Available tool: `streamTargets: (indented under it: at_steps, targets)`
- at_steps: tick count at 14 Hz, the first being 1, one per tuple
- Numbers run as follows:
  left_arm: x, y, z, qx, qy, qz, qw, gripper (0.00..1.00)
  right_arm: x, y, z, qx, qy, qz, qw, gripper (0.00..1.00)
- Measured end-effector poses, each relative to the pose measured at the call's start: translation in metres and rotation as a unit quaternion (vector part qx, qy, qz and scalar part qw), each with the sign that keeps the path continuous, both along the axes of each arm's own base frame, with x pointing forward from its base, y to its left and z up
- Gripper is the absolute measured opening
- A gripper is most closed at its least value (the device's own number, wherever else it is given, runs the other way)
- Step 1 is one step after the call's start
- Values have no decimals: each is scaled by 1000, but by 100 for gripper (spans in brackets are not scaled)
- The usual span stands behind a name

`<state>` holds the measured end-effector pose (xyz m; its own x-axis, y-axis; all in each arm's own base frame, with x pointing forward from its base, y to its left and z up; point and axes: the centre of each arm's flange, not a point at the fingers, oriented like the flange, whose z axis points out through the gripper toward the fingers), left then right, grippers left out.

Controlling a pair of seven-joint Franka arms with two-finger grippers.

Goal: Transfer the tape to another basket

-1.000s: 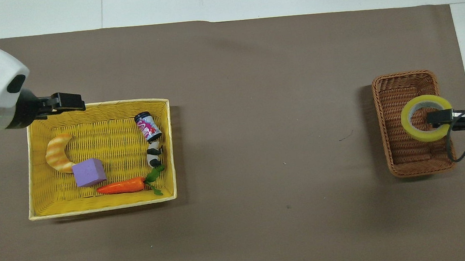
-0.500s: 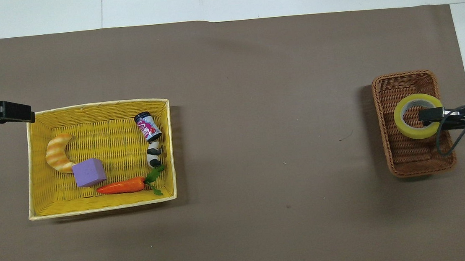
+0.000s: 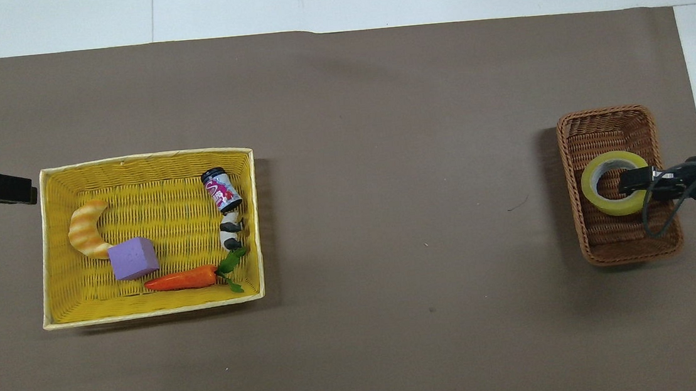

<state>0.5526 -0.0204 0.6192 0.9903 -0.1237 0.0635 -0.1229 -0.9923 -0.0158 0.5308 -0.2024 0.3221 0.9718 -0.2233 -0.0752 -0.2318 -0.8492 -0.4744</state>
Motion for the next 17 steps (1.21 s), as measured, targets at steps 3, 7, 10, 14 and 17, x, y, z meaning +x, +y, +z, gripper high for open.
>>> streamTargets:
  at_steps: [3, 7, 10, 14, 17]
  targets:
    - [-3, 3, -2, 1, 2, -1, 1000, 100, 3, -2, 5, 5, -9, -7, 1000, 67]
    - [-2, 10, -3, 1, 2, 5, 1000, 100, 25, -7, 46, -11, -53, -3, 999, 100]
    - [-2, 10, -3, 1, 2, 5, 1000, 100, 44, -5, 91, -71, -80, 39, 993, 100]
    - [-2, 11, -3, 1, 2, 6, 1000, 100, 76, 66, 141, -168, -68, 69, 981, 100]
    - [-2, 11, -3, 1, 2, 6, 1000, 100, 81, 135, 165, -205, -53, 43, 976, 100]
